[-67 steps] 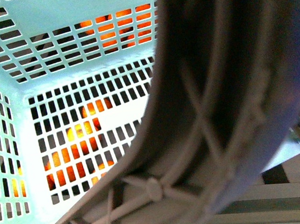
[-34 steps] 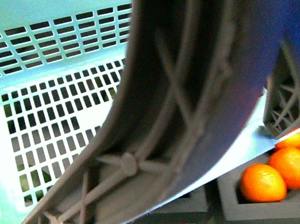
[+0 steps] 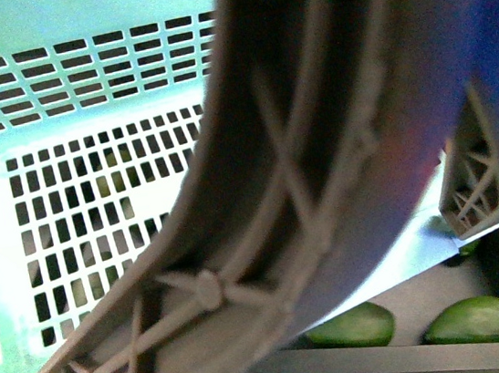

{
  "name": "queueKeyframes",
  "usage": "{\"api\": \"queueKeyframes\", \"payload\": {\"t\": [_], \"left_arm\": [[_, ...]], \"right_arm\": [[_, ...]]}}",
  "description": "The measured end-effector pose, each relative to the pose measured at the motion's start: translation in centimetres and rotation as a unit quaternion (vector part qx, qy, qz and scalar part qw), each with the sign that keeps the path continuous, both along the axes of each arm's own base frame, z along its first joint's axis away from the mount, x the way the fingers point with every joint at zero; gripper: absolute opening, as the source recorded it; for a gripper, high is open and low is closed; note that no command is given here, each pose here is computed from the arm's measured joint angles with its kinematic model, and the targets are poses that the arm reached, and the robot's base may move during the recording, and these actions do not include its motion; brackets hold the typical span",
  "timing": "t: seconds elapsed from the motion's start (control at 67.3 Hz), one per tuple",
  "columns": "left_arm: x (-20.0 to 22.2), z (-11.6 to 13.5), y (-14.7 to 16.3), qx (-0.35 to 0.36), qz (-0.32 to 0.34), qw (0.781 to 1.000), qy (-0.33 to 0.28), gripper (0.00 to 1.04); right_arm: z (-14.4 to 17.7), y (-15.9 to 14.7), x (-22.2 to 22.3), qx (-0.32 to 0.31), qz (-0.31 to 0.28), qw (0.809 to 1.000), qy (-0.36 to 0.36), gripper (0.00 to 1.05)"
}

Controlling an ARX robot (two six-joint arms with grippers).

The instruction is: Pick mango and avocado into basket

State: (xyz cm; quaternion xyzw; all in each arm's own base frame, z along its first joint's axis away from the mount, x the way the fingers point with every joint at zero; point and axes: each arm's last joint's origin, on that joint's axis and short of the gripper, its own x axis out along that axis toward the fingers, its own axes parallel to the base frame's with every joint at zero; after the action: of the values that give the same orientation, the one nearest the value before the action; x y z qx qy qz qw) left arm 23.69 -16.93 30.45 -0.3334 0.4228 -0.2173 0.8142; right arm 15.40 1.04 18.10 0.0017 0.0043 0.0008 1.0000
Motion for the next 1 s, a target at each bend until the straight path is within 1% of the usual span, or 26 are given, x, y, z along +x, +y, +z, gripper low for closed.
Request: {"api": "queueKeyframes", "payload": {"t": [0.535, 0.698, 0.832, 0.877, 0.906, 0.921, 0.936, 0.996], "left_arm": [[0.0, 0.0, 0.0, 0.0, -0.001, 1.0, 0.0, 0.05], [0.2, 0.0, 0.3, 0.005, 0.014, 1.0, -0.004, 0.05], [0.2, 0.0, 0.3, 0.004, 0.007, 1.0, -0.004, 0.05], [0.1, 0.0, 0.2, 0.003, 0.004, 1.0, -0.003, 0.05], [0.1, 0.0, 0.2, 0.001, 0.003, 1.0, -0.002, 0.05], [0.1, 0.0, 0.2, 0.001, 0.002, 1.0, -0.001, 0.05], [0.1, 0.0, 0.1, 0.0, 0.0, 1.0, -0.001, 0.05], [0.0, 0.0, 0.0, -0.001, -0.004, 1.0, 0.0, 0.05]], "right_arm": [[0.0, 0.0, 0.0, 0.0, 0.0, 1.0, 0.0, 0.96], [0.0, 0.0, 0.0, 0.0, 0.002, 1.0, 0.0, 0.96], [0.0, 0.0, 0.0, 0.002, -0.003, 1.0, 0.002, 0.96], [-0.1, 0.0, 0.5, 0.024, -0.047, 0.997, 0.055, 0.96], [0.3, -0.3, 1.1, 0.051, -0.101, 0.986, 0.119, 0.96], [0.5, -0.7, 1.6, 0.069, -0.138, 0.975, 0.16, 0.96], [0.4, -1.0, 1.9, 0.08, -0.153, 0.968, 0.184, 0.96], [-0.1, -1.8, 2.6, 0.104, -0.167, 0.955, 0.221, 0.96]]}}
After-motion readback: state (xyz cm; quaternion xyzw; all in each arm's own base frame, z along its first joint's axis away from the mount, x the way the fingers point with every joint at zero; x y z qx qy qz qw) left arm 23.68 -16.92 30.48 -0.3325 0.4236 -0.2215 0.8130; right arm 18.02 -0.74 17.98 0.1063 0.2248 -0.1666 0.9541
